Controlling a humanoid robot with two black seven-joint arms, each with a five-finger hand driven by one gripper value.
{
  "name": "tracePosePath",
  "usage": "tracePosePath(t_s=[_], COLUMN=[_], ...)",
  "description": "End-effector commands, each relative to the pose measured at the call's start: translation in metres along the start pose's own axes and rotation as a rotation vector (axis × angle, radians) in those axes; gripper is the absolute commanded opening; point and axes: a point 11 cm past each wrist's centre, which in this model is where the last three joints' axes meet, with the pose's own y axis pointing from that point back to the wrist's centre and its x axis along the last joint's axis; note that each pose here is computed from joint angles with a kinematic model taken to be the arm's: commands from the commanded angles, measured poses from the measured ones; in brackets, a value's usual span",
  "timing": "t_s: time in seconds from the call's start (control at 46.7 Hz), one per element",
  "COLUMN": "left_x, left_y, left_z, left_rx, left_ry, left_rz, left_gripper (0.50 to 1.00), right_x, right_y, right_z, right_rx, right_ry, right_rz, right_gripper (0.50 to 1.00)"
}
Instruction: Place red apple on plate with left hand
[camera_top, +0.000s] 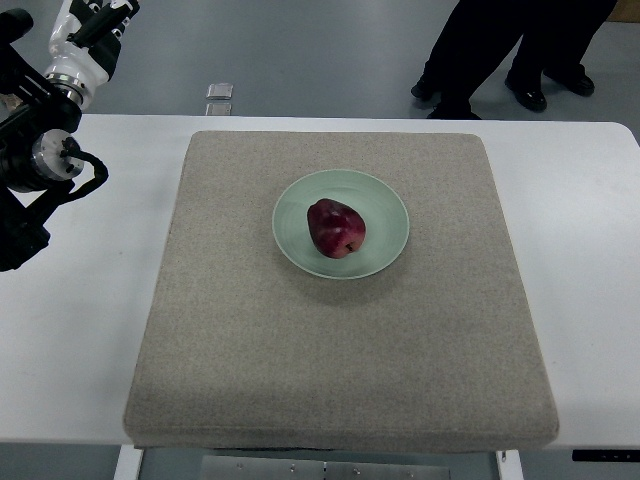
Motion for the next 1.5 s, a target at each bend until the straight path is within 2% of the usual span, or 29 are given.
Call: tracePosePath(t_s=[0.0, 0.15, 0.3, 0.792, 1.477], left_x=[-0.004, 0.005, -0.006, 0.004, -0.003], left_y=[0.002, 0.011, 0.019, 0.045, 0.041], left_z=[-0.013, -0.027, -0.05, -0.091, -0.088], left_rx=[0.004, 0.017, 0.048, 0.106, 0.103], left_ry=[0.03, 0.078, 0.147, 0.341, 0.342], left_rz=[0.004, 0.032, 0.0, 0.028, 0.015], left_gripper=[1.0, 1.0, 1.0, 1.0, 1.0], right_x=[0.0, 0.0, 0.0, 0.0, 0.0], right_y=[0.0, 0.0, 0.0, 0.0, 0.0], right_z=[0.0, 0.0, 0.0, 0.0, -0.003], right_rx=[0.0, 0.0, 0.0, 0.0, 0.004], right_ry=[0.0, 0.0, 0.0, 0.0, 0.002], right_rz=[0.0, 0.0, 0.0, 0.0, -0.001], right_gripper=[0.93, 0.93, 0.93, 0.93, 0.93])
